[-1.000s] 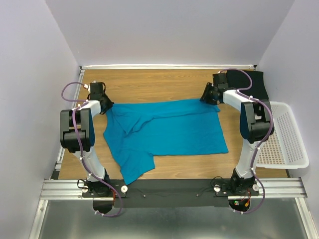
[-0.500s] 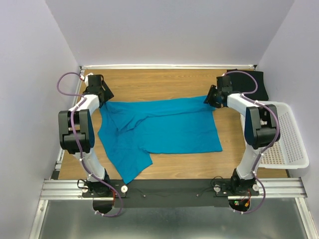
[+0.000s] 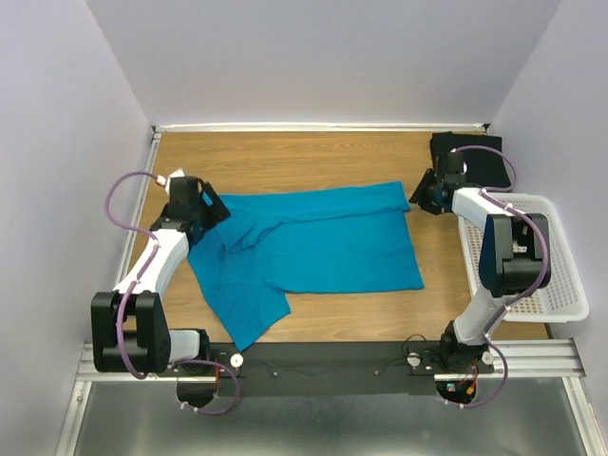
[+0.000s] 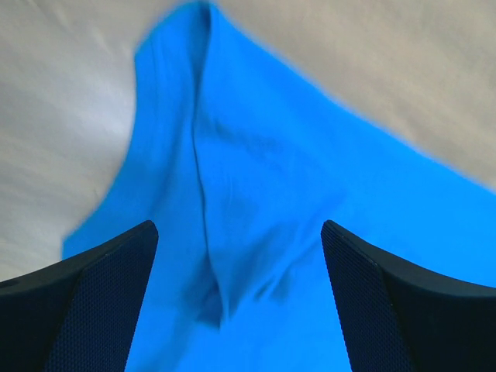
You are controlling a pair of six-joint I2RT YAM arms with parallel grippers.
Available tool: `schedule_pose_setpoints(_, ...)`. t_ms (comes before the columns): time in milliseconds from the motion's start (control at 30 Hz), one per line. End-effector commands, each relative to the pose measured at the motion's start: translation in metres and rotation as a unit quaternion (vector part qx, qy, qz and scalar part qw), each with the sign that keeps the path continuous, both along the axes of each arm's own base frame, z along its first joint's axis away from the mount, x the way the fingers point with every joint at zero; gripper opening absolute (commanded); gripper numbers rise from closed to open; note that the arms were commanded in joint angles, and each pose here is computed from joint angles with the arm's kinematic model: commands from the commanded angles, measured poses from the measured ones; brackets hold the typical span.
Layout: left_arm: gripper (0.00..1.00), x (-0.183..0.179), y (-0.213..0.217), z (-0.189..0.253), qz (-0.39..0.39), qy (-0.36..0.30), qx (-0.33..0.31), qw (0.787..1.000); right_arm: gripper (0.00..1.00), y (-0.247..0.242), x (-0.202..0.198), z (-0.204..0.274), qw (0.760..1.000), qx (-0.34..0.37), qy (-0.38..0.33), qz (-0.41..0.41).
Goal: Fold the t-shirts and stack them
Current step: Fold the tshirt
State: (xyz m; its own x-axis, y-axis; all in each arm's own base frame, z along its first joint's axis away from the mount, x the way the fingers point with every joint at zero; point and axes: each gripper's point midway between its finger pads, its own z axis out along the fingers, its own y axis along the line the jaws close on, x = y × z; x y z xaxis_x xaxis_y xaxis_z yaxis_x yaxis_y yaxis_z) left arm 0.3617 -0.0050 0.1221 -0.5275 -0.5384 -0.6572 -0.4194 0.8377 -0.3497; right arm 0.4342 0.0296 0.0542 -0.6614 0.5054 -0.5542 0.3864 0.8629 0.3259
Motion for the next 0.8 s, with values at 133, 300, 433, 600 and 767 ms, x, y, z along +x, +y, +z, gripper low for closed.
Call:
schedule_pose_setpoints(133,0.94,-0.043,-0.033,-0.044,-0.045,0.062,-0.036,0.996,0.50,0.009,0.002,-0.015,0.999,0.044,0.020,0.012)
schedule_pose_setpoints(300,0.94,-0.043,-0.036,-0.050,-0.056,0.070,-0.023,0.996,0.50,0.014,0.005,-0.026,0.998,0.057,0.031,0.018)
schedule_pose_setpoints(433,0.90,-0.043,-0.041,-0.062,-0.071,0.084,-0.019,0.994,0.49,0.018,0.005,-0.033,0.997,0.066,0.035,0.021)
schedule_pose_setpoints(600,0.85,-0.041,-0.050,-0.066,-0.092,0.093,-0.017,0.991,0.47,0.022,0.006,-0.036,0.996,0.078,0.037,0.024)
schedule_pose_setpoints(767,0.68,-0.043,-0.053,-0.076,-0.098,0.108,-0.015,0.989,0.41,0.022,0.004,-0.037,0.996,0.080,0.038,0.022)
